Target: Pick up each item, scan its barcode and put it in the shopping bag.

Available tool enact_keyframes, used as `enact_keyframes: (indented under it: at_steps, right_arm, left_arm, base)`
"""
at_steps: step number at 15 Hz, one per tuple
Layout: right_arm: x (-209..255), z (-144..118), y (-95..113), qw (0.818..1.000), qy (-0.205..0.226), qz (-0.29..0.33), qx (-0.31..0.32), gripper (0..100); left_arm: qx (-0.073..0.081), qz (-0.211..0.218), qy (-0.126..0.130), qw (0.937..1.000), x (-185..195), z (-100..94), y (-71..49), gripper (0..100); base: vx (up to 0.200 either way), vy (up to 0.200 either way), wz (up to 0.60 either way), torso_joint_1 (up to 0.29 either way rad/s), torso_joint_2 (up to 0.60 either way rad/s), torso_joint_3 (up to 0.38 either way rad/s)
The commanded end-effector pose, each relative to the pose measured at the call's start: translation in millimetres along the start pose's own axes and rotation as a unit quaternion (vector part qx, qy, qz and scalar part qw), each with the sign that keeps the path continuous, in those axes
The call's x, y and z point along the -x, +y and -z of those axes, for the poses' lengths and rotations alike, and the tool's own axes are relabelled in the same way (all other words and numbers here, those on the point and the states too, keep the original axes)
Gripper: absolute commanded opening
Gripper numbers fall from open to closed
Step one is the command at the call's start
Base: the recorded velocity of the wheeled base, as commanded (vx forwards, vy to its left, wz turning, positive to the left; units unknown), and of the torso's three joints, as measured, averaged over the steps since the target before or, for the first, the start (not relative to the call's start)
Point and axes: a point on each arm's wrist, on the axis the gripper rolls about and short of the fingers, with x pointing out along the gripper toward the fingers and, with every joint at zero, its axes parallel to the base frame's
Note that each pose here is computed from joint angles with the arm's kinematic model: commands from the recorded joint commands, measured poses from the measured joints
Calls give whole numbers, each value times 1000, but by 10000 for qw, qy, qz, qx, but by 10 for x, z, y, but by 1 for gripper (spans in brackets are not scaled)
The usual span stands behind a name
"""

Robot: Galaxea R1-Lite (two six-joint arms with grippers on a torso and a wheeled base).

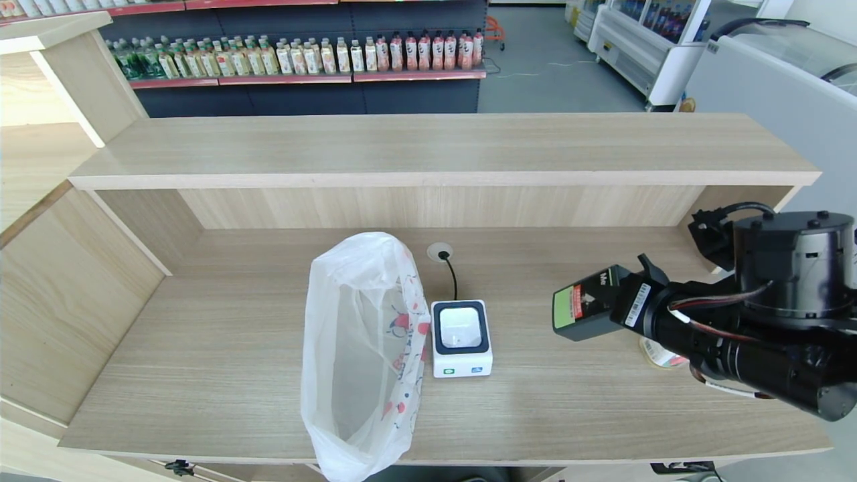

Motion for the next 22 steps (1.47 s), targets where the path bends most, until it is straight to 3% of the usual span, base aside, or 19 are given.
enact_keyframes:
  at_steps: [1,7,14,17,22]
  right_arm:
    - [-32,26,-5,10000,53,34,29,0]
    - [-35,59,-33,9999,105,89,41,0]
    - [-42,62,-27,9999,113,77,43,0]
    - [-43,46,-15,9999,88,49,32,0]
    - [-171,-66,118,9998,25,-204,-29,0]
  left_arm:
    - [-7,-4,2,10000,0,1,0,100]
    - [8,-4,-5,10000,0,0,0,100]
    - [1,-12,2,10000,0,1,0,100]
    - [1,3,2,10000,0,1,0,100]
    - [8,-4,2,10000,0,1,0,100]
  base:
    - [0,0,0,0,0,0]
    - [0,0,0,0,0,0]
    - [-200,0,0,1,4,0]
    - [0,0,0,0,0,0]
    - [0,200,0,-3,-1,7]
